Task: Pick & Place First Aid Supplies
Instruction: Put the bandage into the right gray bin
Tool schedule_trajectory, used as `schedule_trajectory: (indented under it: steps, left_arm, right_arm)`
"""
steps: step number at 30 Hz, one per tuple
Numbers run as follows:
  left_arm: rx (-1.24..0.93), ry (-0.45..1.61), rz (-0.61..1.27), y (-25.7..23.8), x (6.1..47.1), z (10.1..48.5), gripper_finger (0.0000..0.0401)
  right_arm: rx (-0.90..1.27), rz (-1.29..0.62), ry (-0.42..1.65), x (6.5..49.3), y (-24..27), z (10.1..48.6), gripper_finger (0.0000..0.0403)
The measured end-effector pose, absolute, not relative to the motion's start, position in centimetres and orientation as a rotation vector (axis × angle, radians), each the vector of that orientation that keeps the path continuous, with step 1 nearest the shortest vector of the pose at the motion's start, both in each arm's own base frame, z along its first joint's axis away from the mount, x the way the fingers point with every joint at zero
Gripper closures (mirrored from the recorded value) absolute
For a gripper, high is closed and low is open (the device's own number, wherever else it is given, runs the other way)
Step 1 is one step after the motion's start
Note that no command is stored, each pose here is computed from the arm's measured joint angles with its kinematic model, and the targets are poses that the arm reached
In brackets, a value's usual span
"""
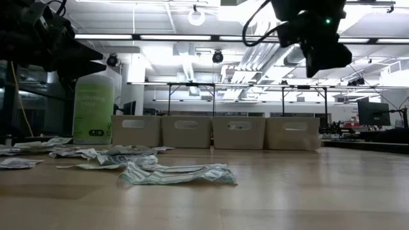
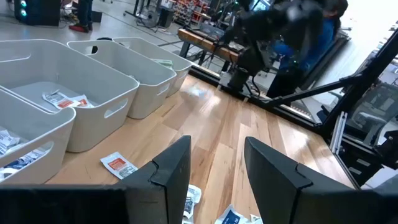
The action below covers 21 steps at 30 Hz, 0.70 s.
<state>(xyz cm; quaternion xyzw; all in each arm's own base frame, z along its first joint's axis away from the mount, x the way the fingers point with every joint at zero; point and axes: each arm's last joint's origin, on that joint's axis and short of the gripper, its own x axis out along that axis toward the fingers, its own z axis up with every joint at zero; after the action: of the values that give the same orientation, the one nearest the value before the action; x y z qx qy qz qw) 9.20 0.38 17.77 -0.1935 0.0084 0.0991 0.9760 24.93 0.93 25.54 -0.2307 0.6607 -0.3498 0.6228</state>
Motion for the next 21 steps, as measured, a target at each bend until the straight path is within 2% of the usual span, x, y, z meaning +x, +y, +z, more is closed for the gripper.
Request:
schedule_trajectory:
  steps: [5, 9, 14, 19, 21]
  left_arm:
    - [-0.39, 0.017, 0.2, 0.4, 9.2, 17.8, 0.0251]
    - [-0.39, 0.017, 0.2, 0.4, 9.2, 17.8, 0.0251]
    - [-0.39, 0.017, 0.2, 0.4, 9.2, 17.8, 0.0251]
    - [-0.39, 0.016, 0.2, 0.4, 9.2, 17.8, 0.0251]
    - [-0.39, 0.016, 0.199, 0.4, 9.2, 17.8, 0.0251]
  right_arm:
    - [-0.396, -0.817, 1.431, 22.5, -1.9, 26.6, 0.0403]
    - [-0.169, -0.64, 1.335, 21.5, -2.6, 25.8, 0.0403]
    - [0.076, -0.428, 1.271, 20.4, -2.4, 22.6, 0.0403]
    - [0.058, -0.298, 1.338, 19.4, -1.7, 19.0, 0.0403]
    - [0.051, -0.272, 1.359, 19.7, -1.6, 18.8, 0.04]
